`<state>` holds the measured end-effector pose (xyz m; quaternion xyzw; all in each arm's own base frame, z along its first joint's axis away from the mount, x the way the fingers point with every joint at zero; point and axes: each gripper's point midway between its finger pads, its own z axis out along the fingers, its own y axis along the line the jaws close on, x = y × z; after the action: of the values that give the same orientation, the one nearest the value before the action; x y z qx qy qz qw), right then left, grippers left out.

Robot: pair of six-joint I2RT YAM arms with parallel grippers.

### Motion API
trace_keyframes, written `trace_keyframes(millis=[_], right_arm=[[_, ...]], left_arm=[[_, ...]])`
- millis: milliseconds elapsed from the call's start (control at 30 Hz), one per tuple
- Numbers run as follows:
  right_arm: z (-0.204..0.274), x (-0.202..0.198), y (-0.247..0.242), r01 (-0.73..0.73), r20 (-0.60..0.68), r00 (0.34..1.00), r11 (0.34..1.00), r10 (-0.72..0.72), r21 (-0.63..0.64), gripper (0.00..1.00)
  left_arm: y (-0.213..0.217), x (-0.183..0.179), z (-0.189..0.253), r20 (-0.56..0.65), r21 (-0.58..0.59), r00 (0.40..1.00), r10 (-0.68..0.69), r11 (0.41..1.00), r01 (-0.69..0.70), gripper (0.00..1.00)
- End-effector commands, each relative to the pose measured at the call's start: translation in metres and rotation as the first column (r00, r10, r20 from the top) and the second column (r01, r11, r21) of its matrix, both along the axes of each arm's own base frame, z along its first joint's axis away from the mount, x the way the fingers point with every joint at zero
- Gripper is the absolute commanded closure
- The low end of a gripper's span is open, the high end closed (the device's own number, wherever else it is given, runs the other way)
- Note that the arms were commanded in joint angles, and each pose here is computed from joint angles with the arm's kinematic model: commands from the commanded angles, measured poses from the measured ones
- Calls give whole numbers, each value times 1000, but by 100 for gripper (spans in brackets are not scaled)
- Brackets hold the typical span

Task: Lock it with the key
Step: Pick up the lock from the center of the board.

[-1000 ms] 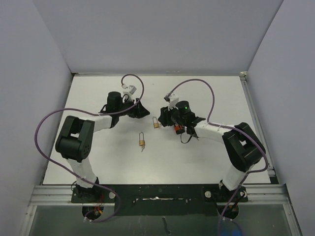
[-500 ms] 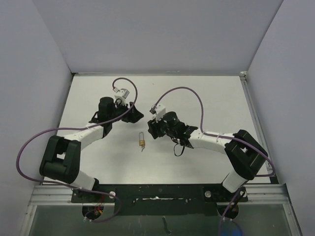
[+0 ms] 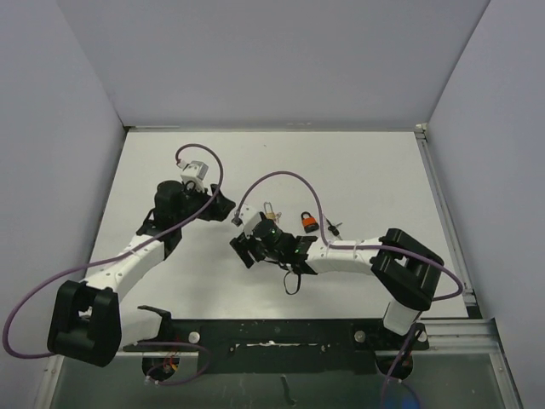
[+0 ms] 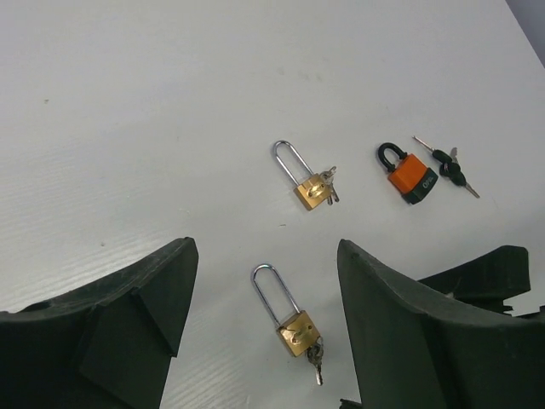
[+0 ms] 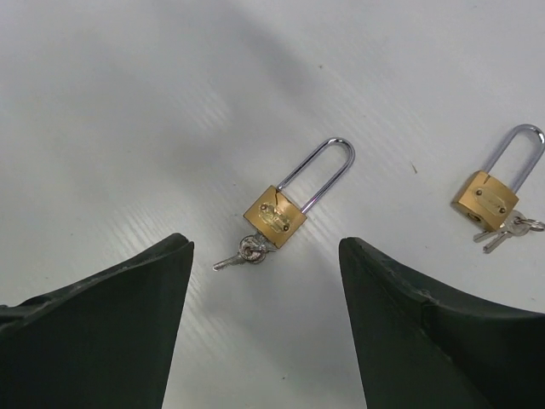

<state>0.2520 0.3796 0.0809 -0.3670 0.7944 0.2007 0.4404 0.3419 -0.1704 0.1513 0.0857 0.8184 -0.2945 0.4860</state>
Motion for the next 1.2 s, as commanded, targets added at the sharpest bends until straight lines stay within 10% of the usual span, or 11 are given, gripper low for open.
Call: trace_keyframes(millis=[0,433,1167], right_arm=[[9,11,8,60,50,997,998,-60,-3,29],[-20,21,20,139,39,990,987,-136,-85,20],[-58,21,-2,282,-9,957,937,-290,-205,48]], left_arm=[[18,-2,13,56,29,996,71,997,-73,34],[37,0,-4,33,14,991,129,991,-130,32],[34,5,-17,-2,-59,995,102,993,-102,32]])
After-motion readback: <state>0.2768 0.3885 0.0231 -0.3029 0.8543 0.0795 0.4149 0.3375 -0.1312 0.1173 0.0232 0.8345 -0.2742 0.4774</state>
